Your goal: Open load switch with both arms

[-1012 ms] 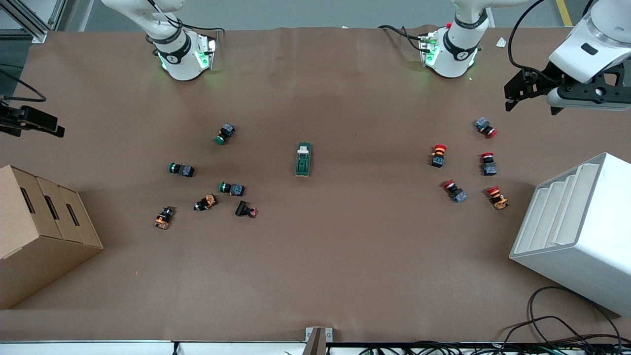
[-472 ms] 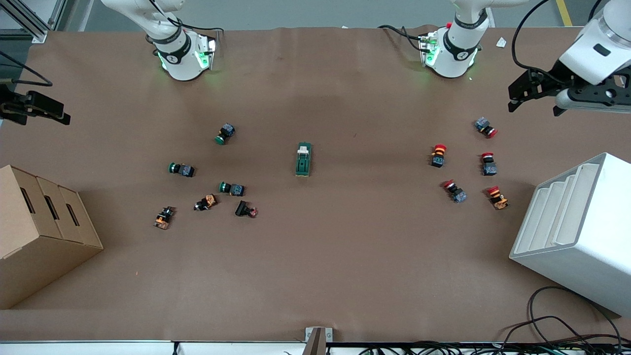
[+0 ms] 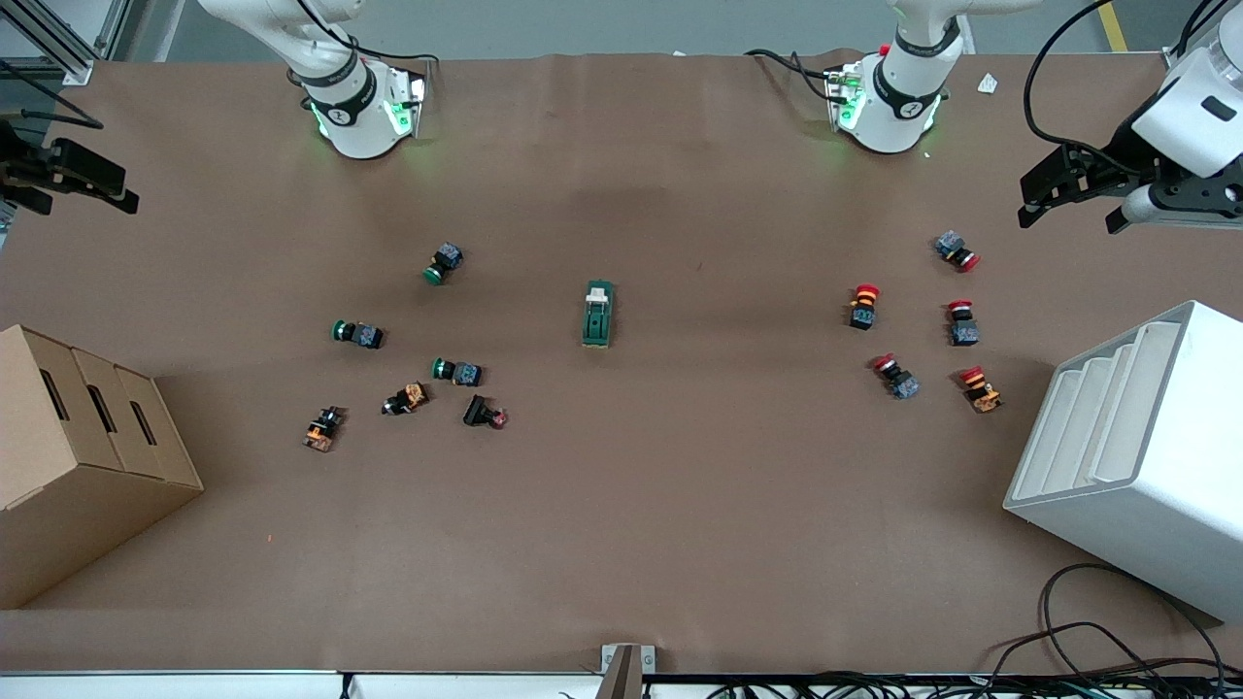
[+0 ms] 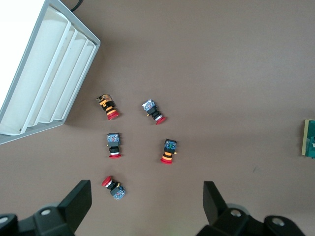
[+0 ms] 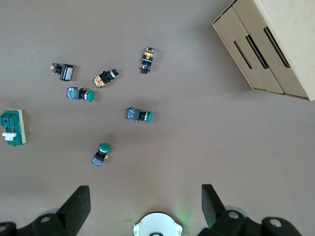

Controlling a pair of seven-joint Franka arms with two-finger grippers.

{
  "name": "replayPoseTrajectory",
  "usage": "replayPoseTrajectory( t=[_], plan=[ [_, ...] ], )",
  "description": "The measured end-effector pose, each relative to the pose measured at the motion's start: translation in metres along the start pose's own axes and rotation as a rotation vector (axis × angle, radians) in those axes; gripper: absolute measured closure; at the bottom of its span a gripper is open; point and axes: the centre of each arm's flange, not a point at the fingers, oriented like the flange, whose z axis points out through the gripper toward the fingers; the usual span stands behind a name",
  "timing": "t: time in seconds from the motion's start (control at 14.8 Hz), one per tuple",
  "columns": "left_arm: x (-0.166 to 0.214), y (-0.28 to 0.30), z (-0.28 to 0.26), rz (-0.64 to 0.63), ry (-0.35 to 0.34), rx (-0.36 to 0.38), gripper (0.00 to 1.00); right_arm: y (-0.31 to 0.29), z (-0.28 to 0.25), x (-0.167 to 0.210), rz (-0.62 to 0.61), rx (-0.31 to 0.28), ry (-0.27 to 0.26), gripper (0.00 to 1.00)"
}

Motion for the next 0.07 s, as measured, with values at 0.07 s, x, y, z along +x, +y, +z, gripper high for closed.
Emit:
replayPoseTrajectory(
  t=[0.07],
  plan=[
    [0.0011, 0.0000, -0.0001, 0.000, 0.000, 0.000, 0.00, -0.0008, 0.0001, -0.0011, -0.002, 0.000, 0.002, 0.00]
  ],
)
